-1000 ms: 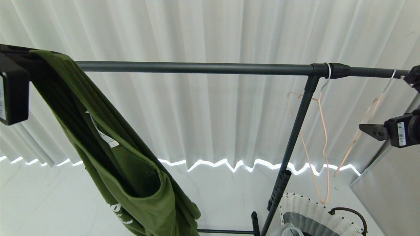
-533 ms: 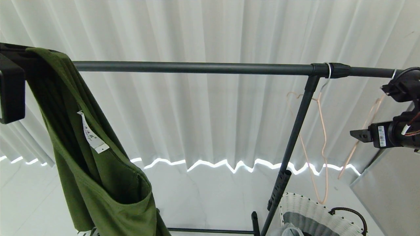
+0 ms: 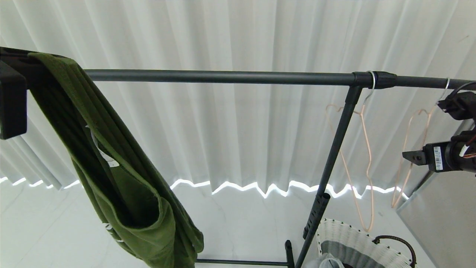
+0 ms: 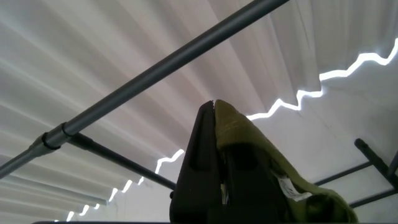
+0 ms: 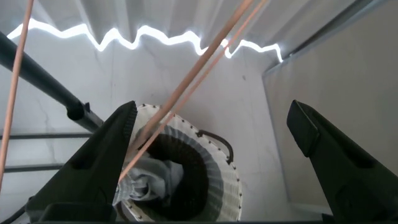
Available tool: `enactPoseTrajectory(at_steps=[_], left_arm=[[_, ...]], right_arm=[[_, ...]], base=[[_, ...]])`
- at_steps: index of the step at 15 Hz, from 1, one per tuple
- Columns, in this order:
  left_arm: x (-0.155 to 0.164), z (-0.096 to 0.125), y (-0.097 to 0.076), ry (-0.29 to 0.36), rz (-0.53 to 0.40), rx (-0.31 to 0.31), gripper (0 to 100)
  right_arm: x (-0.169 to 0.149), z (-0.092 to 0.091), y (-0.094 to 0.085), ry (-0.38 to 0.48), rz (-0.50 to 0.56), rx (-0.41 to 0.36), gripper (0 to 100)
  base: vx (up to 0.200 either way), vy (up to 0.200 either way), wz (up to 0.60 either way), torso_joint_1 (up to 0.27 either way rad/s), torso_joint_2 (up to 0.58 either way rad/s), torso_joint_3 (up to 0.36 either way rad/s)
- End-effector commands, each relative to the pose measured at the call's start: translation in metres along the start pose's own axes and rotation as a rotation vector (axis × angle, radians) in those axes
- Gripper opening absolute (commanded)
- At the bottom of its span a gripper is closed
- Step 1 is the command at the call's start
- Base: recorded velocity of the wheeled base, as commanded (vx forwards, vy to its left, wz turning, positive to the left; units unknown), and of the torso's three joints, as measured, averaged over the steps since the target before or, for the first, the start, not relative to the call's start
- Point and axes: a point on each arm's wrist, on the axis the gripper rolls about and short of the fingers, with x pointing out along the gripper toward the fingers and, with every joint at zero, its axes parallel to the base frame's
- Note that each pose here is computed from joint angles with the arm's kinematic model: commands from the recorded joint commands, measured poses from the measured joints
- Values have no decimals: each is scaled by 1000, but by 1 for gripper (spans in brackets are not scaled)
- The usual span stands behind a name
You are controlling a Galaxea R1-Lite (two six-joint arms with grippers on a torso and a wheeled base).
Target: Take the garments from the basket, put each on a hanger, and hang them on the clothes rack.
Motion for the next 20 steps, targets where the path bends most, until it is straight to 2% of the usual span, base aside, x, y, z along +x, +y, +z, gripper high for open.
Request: enactPoseTrajectory(at_steps=[1,8,17,18,20], left_arm=[[0,0,0,0,0,4,0],[-1,1,1,-3,1,2,0],[-1,0,1,-1,4,4,0],[-1,0,1,-1,4,4,0],[-1,0,1,0,5,4,0]], right_arm=[[-3,0,-1,-9,-1,7,100],[12,-2,0,31,-16,168,100],[38,-9,-3,108,-60,179,100],[39,-10,-4,111,-64,180,0],[42,-11,-7,120,-73,184,0]], base=[[0,0,0,0,0,0],[0,0,0,0,0,0],[0,0,0,0,0,0],[0,0,0,0,0,0],[0,0,0,0,0,0]])
